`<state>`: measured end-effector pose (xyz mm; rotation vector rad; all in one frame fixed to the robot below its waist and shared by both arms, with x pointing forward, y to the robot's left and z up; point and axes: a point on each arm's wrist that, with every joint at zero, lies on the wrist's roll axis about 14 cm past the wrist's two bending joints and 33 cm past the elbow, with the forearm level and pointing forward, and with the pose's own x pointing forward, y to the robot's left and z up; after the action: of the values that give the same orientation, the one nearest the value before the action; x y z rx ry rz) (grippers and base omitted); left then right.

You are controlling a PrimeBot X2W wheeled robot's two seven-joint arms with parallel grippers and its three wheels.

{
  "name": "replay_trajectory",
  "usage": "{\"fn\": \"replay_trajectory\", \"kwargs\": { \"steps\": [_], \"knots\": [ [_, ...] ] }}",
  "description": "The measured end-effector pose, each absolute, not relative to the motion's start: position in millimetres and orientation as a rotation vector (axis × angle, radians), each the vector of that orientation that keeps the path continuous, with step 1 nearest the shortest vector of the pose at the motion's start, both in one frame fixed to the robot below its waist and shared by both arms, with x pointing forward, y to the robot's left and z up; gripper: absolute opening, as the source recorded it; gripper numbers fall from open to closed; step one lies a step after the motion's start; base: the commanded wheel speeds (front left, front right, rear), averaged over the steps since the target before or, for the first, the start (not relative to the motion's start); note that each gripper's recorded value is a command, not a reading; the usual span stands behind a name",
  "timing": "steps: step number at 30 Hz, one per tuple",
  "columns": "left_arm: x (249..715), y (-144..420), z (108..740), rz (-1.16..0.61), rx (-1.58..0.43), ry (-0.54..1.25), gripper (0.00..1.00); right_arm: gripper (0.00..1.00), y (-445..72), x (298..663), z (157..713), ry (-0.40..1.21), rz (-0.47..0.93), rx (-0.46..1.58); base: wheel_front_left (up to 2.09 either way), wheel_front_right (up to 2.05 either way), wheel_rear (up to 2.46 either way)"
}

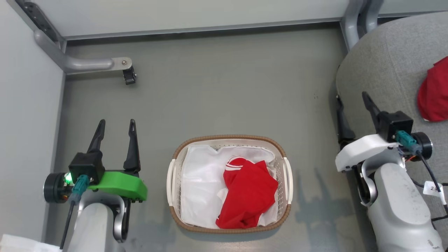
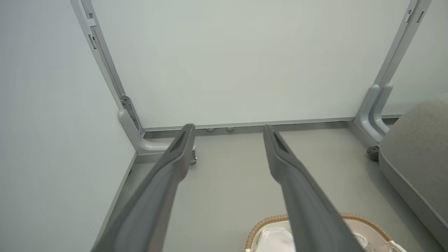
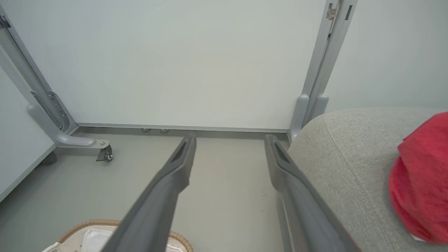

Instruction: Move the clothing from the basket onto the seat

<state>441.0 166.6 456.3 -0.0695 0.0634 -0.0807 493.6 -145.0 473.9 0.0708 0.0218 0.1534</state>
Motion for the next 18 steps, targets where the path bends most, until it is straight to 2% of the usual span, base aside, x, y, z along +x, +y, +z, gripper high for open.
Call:
{"fn": "replay_trajectory", "kwargs": {
  "steps": [5,18],
  "knots": [
    [424.2,179.4,462.7,-0.046,-0.052,0.047,1.00,1.00,-131.9,478.5,479.4,0.011,0.185,0.096,0.00,0.00,0.00],
    [374.6,184.1,452.7,-0.030,-0.047,0.085,1.00,1.00,-137.0,427.5,481.9,0.010,0.174,0.130,0.00,0.00,0.00]
  ]
}}
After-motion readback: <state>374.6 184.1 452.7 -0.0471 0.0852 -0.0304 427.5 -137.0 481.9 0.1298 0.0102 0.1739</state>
